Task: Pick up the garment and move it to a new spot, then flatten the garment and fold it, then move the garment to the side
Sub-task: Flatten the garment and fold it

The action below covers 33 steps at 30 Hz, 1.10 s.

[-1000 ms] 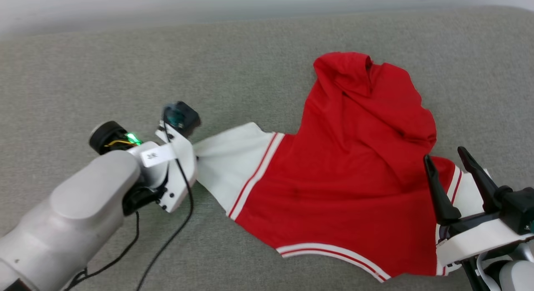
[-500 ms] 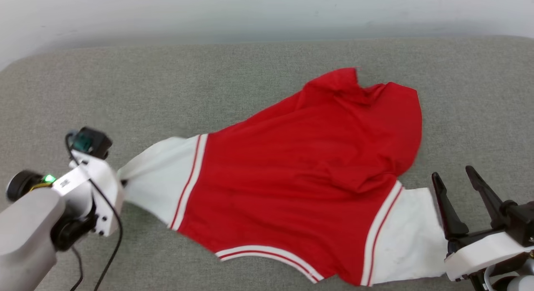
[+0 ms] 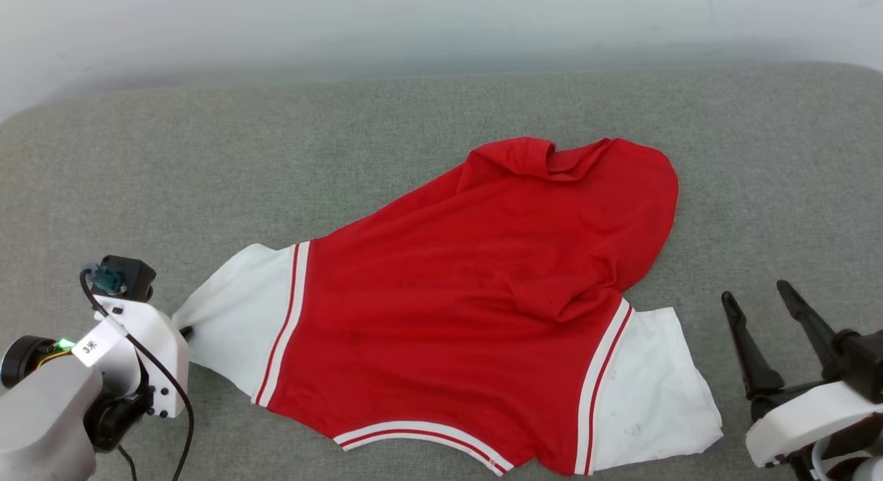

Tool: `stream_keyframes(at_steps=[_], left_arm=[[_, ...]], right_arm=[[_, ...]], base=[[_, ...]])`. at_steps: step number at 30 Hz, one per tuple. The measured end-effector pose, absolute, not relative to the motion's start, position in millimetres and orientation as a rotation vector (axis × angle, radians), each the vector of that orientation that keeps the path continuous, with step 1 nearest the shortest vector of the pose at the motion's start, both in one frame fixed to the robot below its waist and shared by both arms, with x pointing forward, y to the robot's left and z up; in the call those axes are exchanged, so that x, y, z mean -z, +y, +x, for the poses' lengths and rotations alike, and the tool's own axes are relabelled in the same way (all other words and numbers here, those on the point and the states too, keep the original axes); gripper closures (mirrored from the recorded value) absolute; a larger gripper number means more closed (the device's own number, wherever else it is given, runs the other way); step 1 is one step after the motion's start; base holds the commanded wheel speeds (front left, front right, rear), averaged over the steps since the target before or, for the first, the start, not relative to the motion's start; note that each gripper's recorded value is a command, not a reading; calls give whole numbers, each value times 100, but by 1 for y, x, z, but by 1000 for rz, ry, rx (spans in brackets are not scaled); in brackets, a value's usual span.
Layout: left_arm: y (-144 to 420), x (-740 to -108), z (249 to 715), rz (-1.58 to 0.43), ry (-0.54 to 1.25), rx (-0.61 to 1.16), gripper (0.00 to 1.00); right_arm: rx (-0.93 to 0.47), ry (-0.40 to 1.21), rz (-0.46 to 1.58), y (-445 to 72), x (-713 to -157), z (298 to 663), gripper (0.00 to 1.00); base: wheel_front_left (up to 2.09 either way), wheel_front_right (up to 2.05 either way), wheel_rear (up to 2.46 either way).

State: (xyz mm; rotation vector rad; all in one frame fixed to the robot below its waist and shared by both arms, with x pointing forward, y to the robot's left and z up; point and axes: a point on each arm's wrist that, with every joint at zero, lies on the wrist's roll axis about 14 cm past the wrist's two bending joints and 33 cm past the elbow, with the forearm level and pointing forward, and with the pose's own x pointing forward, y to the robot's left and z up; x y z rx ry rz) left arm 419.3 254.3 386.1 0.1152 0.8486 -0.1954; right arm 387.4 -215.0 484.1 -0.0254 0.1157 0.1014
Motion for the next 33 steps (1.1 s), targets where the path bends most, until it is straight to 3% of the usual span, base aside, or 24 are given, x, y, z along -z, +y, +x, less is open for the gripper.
stream_keyframes(at_steps=[11,22,33], left_arm=[[249,-454,443,139,413,141,0],[235,-497,430,131,147,44,0],[242,-525,408,153,-14,-81,0]], right_arm=[[-195,145,-156,-217,-530,377,0],[-388,538,-272,-199,-498,348,0],[-414,857,-234,-202,-430,330,0]], base=[[0,0,0],[0,0,0],[0,0,0]])
